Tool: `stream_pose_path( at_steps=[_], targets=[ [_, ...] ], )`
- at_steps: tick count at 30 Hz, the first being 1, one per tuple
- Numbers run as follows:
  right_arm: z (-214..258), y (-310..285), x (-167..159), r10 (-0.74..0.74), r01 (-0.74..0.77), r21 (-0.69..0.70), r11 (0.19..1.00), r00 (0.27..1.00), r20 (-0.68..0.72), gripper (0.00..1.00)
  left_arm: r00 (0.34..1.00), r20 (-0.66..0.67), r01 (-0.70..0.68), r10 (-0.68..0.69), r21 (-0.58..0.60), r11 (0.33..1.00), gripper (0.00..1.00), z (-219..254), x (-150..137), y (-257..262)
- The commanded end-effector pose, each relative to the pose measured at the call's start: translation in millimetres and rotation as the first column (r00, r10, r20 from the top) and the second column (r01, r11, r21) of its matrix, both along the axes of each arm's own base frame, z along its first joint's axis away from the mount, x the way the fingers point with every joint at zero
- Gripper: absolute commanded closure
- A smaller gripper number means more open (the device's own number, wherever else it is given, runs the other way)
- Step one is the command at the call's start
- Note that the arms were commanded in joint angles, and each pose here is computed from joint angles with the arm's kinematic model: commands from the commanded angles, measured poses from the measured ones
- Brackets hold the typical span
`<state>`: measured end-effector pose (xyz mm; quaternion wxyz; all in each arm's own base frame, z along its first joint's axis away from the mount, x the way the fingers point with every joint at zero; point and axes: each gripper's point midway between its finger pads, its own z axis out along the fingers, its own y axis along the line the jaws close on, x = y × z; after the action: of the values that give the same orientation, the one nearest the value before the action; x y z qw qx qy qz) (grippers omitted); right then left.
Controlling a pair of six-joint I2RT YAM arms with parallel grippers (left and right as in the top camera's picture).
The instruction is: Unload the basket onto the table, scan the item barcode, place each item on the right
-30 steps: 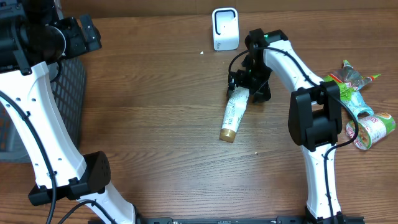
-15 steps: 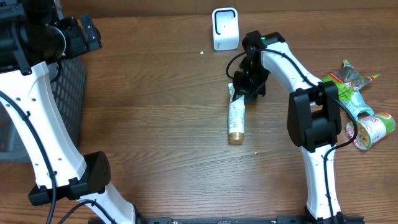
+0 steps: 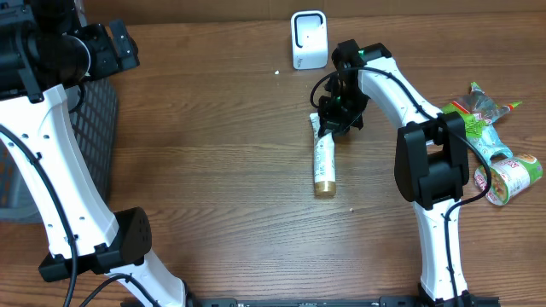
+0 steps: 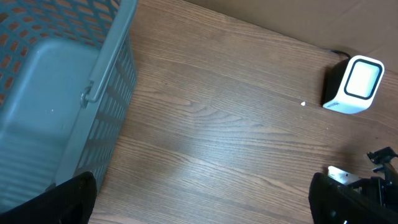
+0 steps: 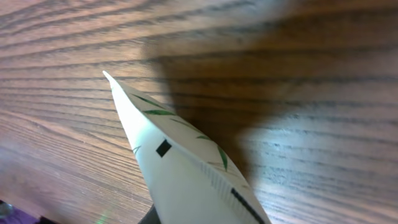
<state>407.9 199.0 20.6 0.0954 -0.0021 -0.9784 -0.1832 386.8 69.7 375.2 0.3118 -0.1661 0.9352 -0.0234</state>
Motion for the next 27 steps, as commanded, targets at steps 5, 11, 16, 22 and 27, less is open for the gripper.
stream_pose_path(
  at_steps=[5,11,16,22,27],
  targets=[
    [19,-3,43,0.116,-0.106,-0.055,0.993,0.968,0.221,0.87,1.0,0.001,-0.02,0.02,0.001,1.0,0.0,0,0,3],
    [15,-8,49,0.116,-0.1,-0.075,0.992,0.964,0.24,0.13,1.0,0.001,-0.019,0.019,0.001,1.0,0.0,0,0,3],
    [11,-16,50,0.157,-0.148,-0.052,0.988,0.956,0.247,0.29,1.0,0.001,-0.019,0.019,0.001,1.0,0.0,0,0,3],
    [-2,-8,33,0.258,-0.276,0.043,0.96,0.936,0.24,0.38,1.0,0.001,-0.019,0.019,0.001,1.0,0.0,0,0,3],
    [-12,-10,21,0.319,-0.338,0.051,0.94,0.921,0.226,0.3,1.0,0.001,-0.019,0.019,0.001,1.0,0.0,0,0,3]
  ],
)
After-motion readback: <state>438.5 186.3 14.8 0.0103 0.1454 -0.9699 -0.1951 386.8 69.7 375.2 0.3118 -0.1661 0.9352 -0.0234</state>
